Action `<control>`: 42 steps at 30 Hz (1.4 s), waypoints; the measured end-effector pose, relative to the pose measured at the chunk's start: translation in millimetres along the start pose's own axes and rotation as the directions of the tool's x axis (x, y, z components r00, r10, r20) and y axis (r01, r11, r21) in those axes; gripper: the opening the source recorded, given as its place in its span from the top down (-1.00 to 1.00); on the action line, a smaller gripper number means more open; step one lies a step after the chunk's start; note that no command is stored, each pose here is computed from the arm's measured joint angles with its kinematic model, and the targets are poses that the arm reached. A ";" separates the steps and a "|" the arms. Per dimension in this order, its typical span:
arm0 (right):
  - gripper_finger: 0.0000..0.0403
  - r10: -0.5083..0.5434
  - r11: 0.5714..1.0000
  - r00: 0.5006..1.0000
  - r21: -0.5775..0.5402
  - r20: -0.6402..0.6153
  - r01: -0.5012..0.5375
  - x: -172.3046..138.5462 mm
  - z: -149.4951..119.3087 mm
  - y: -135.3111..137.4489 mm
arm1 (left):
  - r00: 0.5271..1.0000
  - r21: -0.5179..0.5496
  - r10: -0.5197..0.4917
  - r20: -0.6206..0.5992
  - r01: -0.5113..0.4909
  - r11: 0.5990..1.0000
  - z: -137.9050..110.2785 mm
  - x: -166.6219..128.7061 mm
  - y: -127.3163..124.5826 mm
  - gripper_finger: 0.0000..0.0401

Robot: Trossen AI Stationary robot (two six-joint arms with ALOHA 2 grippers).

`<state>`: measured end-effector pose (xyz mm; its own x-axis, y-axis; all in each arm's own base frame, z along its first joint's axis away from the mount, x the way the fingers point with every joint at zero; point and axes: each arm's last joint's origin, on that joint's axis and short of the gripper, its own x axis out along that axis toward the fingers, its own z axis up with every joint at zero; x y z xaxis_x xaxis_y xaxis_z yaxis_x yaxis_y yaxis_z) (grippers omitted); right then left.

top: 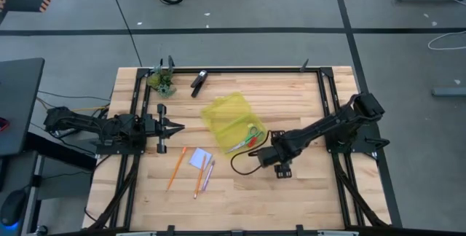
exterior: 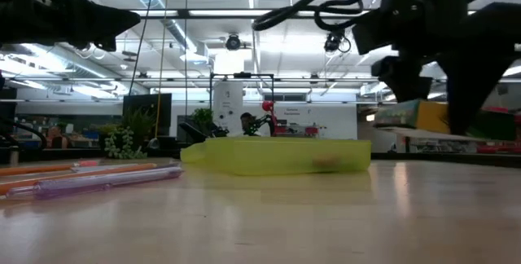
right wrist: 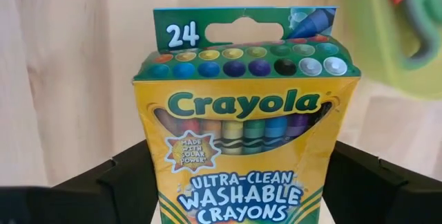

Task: Pack school essentials
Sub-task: Put the crayon box into the yellow supply box

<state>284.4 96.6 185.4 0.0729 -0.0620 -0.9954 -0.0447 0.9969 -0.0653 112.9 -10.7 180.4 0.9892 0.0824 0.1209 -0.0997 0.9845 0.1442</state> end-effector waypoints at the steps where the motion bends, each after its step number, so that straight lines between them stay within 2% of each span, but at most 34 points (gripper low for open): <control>1: -0.67 0.001 1.000 1.000 -0.009 0.004 -0.001 -0.8 1.7 -2.6 | 1.000 0.000 -0.001 0.000 0.001 1.000 0.0 0.0 0.0 0.83; 10: -0.67 -0.005 0.999 0.999 -0.046 0.036 0.007 -8.4 14.9 -27.9 | 1.000 0.000 0.000 0.000 0.000 1.000 0.0 0.0 0.0 0.88; 22: -0.67 -0.106 0.985 0.988 -0.123 0.108 0.119 -24.5 36.1 -55.9 | 1.000 0.000 0.000 0.000 0.000 1.000 0.0 0.0 0.0 0.82; 31: -0.67 -0.218 0.940 0.971 -0.245 0.094 0.235 -18.2 80.4 -74.7 | 1.000 0.000 -0.001 0.000 0.001 1.000 0.0 0.0 -0.1 0.86; 36: -0.67 -0.238 0.921 0.964 -0.290 0.115 0.262 -17.3 103.9 -88.3 | 1.000 0.000 0.000 0.000 0.000 1.000 0.0 0.0 0.0 0.82; 42: -0.67 -0.242 0.896 0.961 -0.350 0.133 0.274 -8.5 127.1 -92.5 | 1.000 0.000 0.000 0.000 0.000 1.000 0.0 0.0 0.0 0.81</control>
<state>414.5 11.1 208.8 0.2132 -0.2938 -0.9318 -0.3689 0.8589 -0.3553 112.9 -10.7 180.4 0.9892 0.0824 0.1212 -0.0996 0.9845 0.1441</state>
